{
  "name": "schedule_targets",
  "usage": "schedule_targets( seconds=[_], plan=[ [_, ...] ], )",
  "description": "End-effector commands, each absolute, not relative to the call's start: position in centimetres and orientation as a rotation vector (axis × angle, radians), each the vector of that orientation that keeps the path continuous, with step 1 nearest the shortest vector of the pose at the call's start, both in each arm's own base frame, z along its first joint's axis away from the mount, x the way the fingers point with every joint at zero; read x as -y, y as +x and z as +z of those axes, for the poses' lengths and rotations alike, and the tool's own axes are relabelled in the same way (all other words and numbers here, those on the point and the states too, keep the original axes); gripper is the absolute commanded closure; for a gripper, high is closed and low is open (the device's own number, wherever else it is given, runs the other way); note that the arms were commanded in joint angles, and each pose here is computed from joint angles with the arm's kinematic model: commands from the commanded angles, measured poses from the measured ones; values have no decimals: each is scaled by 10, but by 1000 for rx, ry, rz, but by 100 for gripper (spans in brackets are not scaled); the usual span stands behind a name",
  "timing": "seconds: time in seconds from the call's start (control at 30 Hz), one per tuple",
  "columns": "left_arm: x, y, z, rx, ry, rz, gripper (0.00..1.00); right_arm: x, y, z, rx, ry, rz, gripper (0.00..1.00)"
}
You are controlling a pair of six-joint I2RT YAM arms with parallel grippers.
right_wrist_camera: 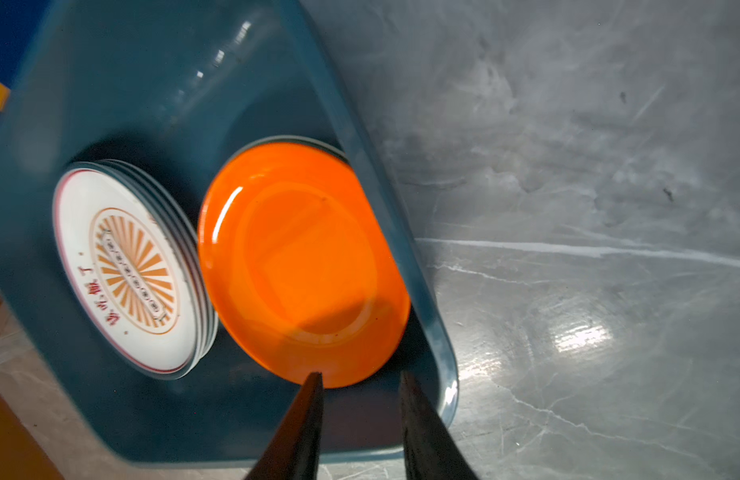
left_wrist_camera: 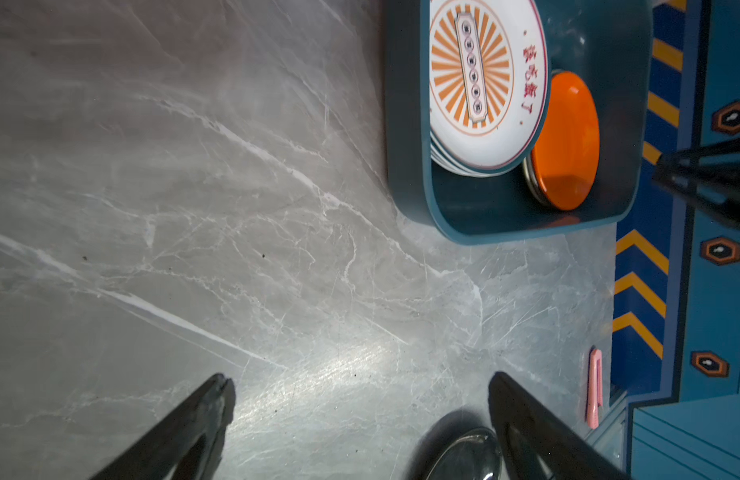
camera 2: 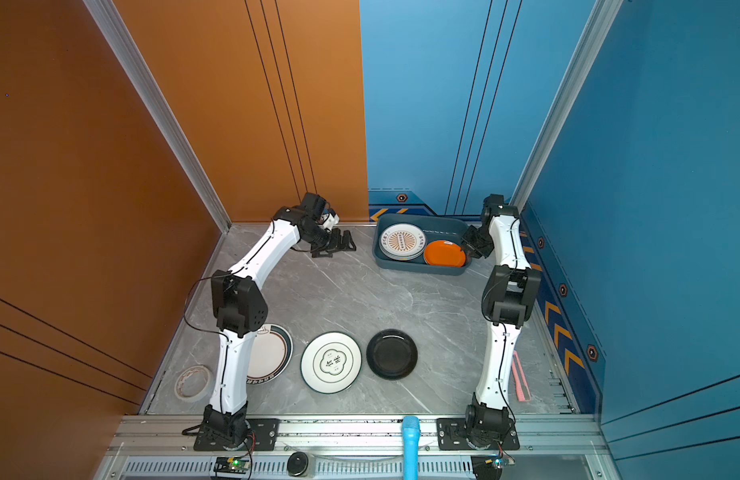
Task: Place the plates into the plastic bin on the countertop
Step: 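Open the right gripper and raise it while left gripper reaches toward black plate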
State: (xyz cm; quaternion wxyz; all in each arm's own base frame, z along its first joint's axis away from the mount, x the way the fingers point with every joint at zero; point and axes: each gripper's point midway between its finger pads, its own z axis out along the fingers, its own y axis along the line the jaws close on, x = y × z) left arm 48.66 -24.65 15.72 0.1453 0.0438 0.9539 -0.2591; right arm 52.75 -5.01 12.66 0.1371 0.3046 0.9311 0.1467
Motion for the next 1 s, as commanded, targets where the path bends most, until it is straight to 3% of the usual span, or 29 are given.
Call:
schedule_targets(
  seconds=[0.0,0.4,0.67,0.97],
  plan=[
    [273,452,193,-2691,320,-872,2,38,528,183,-2612,789,485,65],
    [333,340,169,-2757,759,-1005,2,10,496,215,-2626,666,536,64],
    [350,297,142,-2788,919,-1069,0,-4,466,215,-2663,612,536,64],
    [372,257,102,-2855,1088,-1130,12,-13,445,214,-2693,575,550,64]
  ],
)
